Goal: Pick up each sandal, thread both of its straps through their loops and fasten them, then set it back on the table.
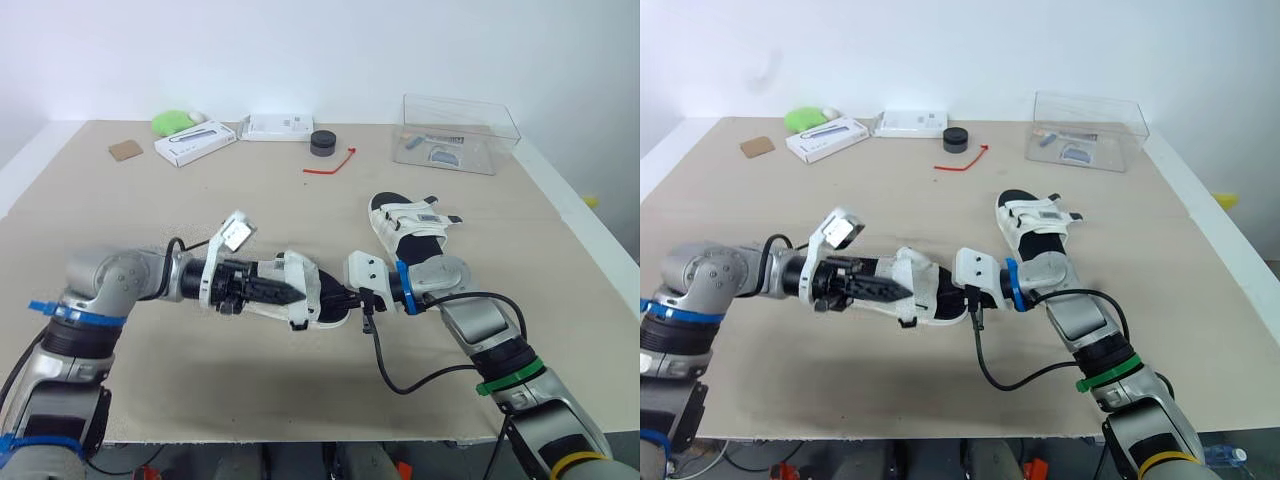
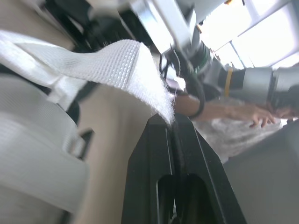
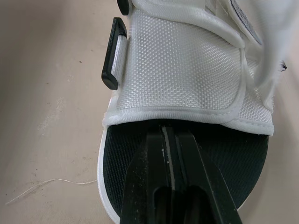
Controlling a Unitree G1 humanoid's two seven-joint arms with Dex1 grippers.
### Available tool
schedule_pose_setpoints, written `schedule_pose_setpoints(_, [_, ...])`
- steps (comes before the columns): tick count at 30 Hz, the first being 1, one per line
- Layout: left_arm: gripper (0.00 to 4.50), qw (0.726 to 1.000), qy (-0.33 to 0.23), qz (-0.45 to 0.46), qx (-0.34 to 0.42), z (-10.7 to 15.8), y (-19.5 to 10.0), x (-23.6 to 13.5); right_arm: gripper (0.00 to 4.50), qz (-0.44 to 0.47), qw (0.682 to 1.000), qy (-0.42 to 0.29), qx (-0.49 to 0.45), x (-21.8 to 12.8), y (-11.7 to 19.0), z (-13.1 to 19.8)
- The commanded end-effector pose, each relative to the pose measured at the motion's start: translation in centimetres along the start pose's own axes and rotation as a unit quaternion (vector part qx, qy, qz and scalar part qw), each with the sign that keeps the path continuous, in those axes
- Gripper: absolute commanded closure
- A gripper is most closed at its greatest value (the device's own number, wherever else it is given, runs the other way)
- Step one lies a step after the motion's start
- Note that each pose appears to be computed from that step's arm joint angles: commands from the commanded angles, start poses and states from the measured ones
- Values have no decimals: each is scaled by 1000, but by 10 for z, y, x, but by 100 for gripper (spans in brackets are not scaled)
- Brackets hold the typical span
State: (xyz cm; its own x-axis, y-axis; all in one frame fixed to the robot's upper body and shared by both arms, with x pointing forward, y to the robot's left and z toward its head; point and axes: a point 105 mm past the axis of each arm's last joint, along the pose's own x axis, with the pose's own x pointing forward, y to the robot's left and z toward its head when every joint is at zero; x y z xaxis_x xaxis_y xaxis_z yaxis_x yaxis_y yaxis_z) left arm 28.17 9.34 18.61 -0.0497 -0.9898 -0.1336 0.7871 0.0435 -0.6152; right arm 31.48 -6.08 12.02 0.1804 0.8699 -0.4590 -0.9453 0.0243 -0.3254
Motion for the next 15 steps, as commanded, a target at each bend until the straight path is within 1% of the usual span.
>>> schedule_pose_setpoints(1, [448, 1000, -2, 5, 28, 13, 5, -5, 450, -14, 1000, 5, -7, -4, -6, 1])
schedule_pose_setpoints(7, [448, 999, -14, 28, 41, 36, 31, -7, 450, -16, 1000, 4, -7, -4, -5, 1])
schedule_pose_setpoints(11, [448, 999, 4, 19, 45, 36, 36, -3, 450, -16, 1000, 3, -6, -4, -3, 1])
schedule_pose_setpoints(15, [448, 999, 27, -11, 36, 32, 31, 2, 450, -21, 1000, 5, -5, -6, -3, 0])
